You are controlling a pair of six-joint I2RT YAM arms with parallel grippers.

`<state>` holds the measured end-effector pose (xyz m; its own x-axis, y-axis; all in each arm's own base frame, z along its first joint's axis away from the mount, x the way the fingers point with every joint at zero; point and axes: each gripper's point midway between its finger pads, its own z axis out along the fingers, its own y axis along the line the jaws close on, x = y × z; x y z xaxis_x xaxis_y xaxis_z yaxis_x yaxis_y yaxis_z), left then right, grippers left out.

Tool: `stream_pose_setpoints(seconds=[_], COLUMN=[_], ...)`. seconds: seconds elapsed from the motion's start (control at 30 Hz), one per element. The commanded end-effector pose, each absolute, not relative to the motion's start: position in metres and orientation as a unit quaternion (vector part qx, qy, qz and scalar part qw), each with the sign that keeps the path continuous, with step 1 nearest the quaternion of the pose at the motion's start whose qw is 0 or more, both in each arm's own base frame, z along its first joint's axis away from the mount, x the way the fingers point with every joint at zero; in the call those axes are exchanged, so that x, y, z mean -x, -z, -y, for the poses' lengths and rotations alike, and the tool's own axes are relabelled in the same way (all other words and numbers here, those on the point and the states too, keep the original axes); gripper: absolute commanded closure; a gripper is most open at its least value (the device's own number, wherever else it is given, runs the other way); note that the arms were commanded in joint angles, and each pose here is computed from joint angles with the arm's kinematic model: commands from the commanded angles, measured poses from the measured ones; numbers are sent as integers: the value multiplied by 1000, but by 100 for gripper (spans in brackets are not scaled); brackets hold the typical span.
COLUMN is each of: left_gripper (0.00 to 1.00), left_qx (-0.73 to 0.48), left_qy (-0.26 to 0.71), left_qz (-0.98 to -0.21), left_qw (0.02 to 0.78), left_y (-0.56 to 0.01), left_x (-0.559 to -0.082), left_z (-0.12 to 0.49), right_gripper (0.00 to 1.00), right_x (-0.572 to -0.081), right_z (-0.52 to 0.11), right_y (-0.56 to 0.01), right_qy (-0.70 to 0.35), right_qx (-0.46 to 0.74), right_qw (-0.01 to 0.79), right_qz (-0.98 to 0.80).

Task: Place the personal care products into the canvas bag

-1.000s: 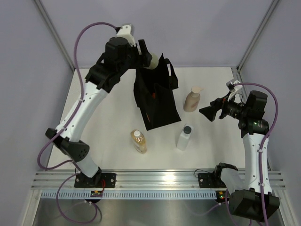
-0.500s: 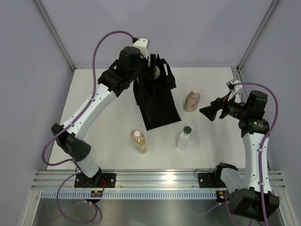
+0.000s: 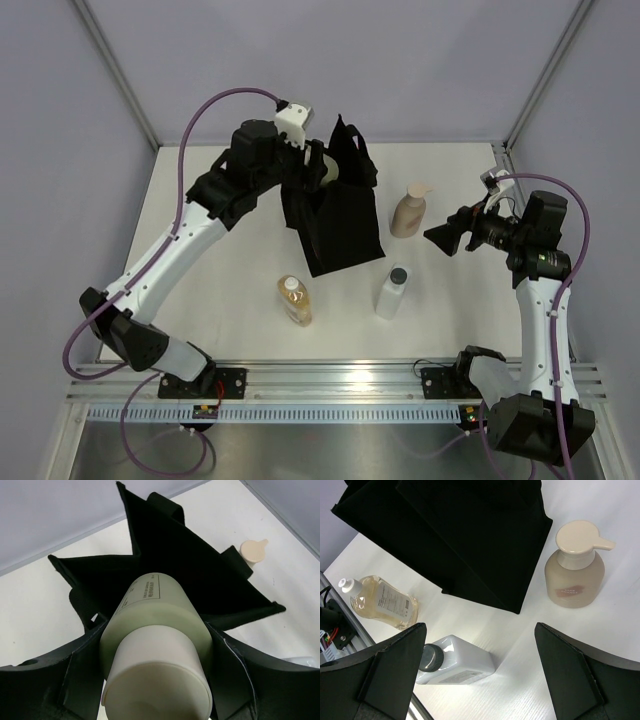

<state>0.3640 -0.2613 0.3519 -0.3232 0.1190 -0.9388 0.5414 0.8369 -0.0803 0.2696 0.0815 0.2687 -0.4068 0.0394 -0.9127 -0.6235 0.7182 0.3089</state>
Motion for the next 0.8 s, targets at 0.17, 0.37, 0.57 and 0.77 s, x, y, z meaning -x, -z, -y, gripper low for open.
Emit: stream_pose_setpoints(seconds=[0.17, 0.37, 0.57, 0.77], left_gripper=[100, 100, 100, 100], left_qx=[-260, -274, -219, -114], left_qy=[223, 187, 119, 103], left_qz=[-738, -765, -794, -804], left_qw=[582, 552, 555, 575], left_y=[-385, -363, -350, -352], left_x=[-380, -408, -445, -477], left_z=[290, 298, 285, 255], right_gripper=[1, 1, 1, 1], right_x=[-271, -270, -269, -268], right_z=[-79, -79, -80, -81], right_y=[-274, -274, -276, -276], right_qy=[-316, -318, -320, -321], right_qx=[200, 200, 201, 203], right_qw=[524, 525, 525, 526], right_qz=[-765, -764, -762, -761])
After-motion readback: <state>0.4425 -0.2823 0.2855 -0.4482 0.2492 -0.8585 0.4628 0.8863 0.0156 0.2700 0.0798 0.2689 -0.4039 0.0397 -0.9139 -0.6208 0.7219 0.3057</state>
